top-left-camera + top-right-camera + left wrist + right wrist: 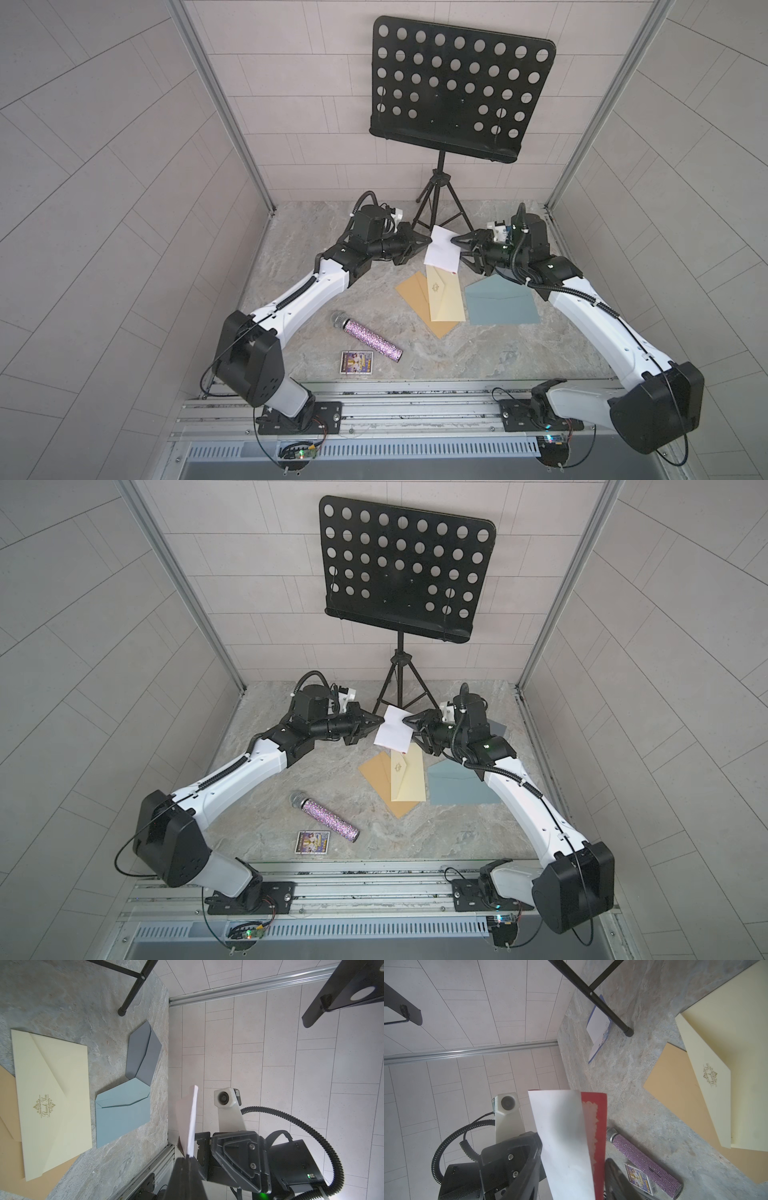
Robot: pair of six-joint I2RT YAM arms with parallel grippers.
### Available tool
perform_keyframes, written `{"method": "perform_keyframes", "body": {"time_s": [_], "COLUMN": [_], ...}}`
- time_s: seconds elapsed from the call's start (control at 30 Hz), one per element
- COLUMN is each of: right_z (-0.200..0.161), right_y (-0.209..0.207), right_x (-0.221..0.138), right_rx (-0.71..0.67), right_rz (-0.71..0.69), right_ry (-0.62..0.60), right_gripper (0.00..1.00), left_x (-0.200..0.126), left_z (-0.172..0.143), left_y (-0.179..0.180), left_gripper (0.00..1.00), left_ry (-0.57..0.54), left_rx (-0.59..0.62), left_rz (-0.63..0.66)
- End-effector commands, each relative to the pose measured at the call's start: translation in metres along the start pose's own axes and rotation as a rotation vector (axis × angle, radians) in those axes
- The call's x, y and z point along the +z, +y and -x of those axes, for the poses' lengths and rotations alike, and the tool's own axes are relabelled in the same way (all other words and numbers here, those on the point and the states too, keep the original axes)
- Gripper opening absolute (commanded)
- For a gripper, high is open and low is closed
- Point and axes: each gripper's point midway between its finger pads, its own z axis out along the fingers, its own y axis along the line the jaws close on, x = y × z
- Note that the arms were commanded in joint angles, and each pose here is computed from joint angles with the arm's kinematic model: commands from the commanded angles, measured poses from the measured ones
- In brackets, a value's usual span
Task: Take the letter paper out of the envelope
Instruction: Unfold the letter paper.
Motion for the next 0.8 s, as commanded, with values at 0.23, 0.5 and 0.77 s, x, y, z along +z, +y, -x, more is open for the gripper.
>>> {"method": "perform_keyframes", "body": {"time_s": [0.23, 0.5, 0.77], "right_z": [-0.008, -0.004, 0.002], "right_y": [-0.006, 0.0, 0.006], "right_x": [-0.018, -0.013, -0.005], "right_rx": [-0.048, -0.047, -0.052], "right_rz": [-0.099, -0.082, -0.073], "right_ry": [-0.005, -0.01, -0.005], "right_gripper": [0.53, 0.53, 0.53], "left_x": [-0.001, -0.002, -0.002], "left_z": [-0.001, -0.002, -0.004], "left_y": [-0.003, -0.005, -0.005], "left_gripper": [0.0, 0.0, 0.0], "left_ry": [0.009, 0.009, 0.013], "left_rx": [0.023, 0.025, 0.021], "left_rz": [-0.006, -0.01, -0.012]}}
